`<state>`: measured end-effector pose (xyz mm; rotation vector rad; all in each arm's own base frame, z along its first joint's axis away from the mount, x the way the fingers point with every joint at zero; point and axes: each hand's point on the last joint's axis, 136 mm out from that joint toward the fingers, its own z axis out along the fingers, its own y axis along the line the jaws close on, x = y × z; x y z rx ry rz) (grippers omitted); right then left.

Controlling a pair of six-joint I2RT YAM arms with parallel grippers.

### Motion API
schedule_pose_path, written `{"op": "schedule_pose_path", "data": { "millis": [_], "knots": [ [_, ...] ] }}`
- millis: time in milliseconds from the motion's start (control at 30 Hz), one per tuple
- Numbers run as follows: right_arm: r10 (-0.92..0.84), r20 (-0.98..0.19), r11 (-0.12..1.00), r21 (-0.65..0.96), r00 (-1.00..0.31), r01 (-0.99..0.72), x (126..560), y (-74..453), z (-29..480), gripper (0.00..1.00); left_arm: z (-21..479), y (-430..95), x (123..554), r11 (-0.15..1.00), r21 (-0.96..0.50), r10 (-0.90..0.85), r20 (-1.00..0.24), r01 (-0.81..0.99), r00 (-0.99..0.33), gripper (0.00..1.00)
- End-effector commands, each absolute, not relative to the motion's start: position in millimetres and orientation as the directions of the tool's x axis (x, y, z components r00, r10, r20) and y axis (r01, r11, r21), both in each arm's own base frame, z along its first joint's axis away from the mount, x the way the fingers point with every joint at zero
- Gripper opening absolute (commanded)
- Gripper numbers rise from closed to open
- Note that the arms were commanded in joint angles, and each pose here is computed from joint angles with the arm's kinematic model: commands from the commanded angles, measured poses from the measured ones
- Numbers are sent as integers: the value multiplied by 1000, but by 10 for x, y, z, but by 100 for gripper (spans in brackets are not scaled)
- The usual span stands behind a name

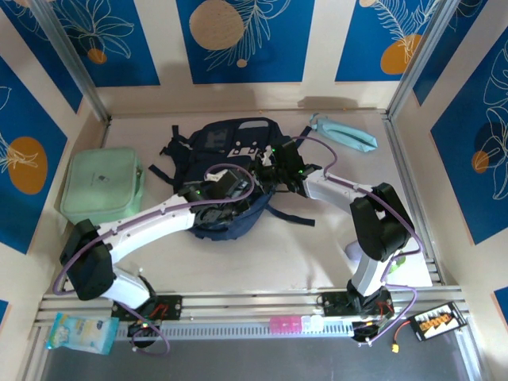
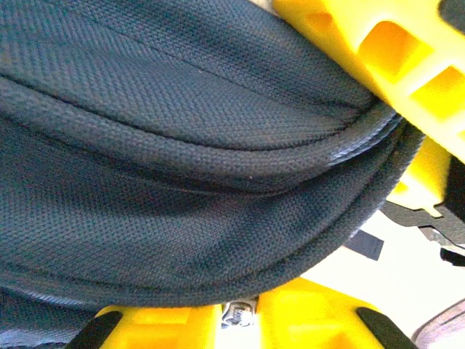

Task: Pack the student bag
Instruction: Unzip the student bag at the center of the table.

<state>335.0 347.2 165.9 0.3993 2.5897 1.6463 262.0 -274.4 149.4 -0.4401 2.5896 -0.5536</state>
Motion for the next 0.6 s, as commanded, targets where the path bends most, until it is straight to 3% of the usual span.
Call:
{"op": "schedule_pose_path", "data": {
  "millis": [0, 567],
  "knots": [
    [165, 91, 358, 922, -982, 145, 3228, 3517, 1813, 16, 1510, -2573, 2572, 894, -383, -387, -392, -234, -835, 17],
    [208, 91, 371, 914, -974, 164, 3309, 3412, 1774, 12, 1407, -2110, 2347, 924, -289, -358, -417, -252, -835, 12]
  ]
}}
